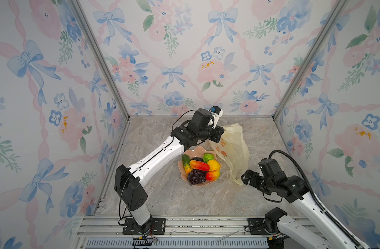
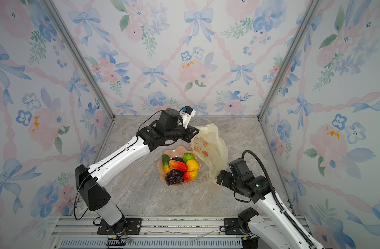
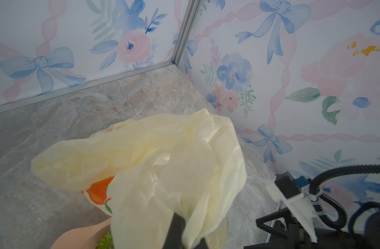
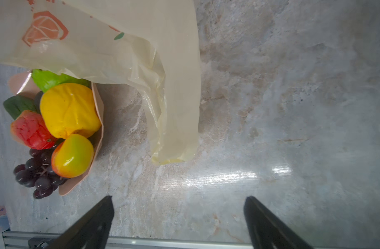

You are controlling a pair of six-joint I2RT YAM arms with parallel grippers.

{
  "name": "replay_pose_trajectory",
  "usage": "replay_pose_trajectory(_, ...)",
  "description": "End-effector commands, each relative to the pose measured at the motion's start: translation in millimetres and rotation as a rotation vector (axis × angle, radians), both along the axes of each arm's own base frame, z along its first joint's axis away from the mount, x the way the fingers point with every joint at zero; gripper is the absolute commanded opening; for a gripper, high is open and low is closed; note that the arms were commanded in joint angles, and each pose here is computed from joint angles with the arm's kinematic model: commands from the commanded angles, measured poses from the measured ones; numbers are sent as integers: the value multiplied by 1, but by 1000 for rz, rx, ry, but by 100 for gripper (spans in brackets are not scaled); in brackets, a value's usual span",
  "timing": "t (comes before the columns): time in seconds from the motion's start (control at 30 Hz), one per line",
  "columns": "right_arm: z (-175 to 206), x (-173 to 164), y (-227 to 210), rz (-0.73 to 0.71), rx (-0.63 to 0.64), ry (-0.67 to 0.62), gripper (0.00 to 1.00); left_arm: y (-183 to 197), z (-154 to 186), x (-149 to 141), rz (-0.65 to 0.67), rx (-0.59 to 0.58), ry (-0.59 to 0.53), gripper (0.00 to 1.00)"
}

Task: Place the fruits into the plastic bag
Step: Shake the plastic bag at the top-center of the table.

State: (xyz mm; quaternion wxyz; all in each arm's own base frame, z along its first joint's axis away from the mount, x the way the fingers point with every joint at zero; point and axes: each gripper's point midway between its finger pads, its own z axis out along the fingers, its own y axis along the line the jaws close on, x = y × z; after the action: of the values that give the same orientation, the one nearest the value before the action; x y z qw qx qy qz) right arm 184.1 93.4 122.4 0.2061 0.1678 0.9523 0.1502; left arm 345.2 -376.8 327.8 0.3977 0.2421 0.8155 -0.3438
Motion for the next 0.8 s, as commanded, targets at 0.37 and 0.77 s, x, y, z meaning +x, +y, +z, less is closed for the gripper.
replay_pose_trajectory(0.37, -55, 64, 9, -123, -9, -141, 95, 4, -4, 4, 6, -4, 45, 0)
replay_pose_trajectory(0.77, -41, 55, -4, -168, -24, -173, 8, 15, -8, 16, 41, 18, 43, 0)
